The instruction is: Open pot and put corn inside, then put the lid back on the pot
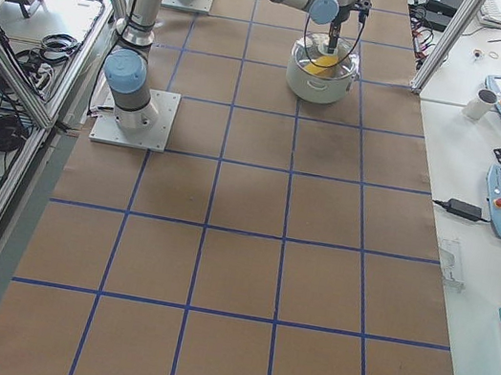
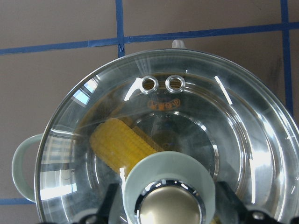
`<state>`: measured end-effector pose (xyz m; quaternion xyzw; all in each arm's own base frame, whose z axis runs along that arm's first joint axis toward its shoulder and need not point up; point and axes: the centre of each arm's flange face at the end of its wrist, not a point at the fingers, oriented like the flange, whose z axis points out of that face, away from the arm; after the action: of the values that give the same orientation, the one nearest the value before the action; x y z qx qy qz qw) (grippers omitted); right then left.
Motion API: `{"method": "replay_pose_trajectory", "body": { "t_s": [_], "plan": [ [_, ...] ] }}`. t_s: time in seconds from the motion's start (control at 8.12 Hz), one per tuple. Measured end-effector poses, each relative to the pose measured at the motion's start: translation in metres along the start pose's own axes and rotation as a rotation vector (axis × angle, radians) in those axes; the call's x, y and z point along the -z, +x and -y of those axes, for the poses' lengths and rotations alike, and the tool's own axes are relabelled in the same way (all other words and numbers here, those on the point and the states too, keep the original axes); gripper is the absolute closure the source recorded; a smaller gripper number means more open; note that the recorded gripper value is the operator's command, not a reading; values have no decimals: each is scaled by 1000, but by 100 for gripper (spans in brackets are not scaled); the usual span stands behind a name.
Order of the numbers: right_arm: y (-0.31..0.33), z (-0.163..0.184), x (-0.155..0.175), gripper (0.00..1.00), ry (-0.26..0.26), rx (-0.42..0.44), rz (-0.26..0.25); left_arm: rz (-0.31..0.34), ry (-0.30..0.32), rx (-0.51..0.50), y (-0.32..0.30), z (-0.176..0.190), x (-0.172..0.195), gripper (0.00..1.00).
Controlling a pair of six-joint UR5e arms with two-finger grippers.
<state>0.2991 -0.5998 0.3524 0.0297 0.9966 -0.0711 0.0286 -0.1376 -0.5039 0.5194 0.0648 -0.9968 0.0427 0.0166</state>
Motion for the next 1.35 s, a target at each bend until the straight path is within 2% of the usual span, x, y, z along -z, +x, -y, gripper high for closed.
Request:
{"method": "replay_pose_trajectory", "body": {
  "t_s": [0.25,0.37,0.86,1.11,1.35],
  "plan": [
    [1,-1,15,0,26,0,3,0,1,0,0,0,0,0],
    [3,-9,40,0,43,3,4,-1,2,-1,0,0,1,0],
    [31,-89,160,0,-30,6,-26,-1,4,-3,0,0,1,0],
    [56,-105,185,0,-66,44,-69,-1,3,-4,0,0,1,0],
    [112,-97,203,0,-88,78,-90,-2,3,-5,0,0,1,0]
  ]
}}
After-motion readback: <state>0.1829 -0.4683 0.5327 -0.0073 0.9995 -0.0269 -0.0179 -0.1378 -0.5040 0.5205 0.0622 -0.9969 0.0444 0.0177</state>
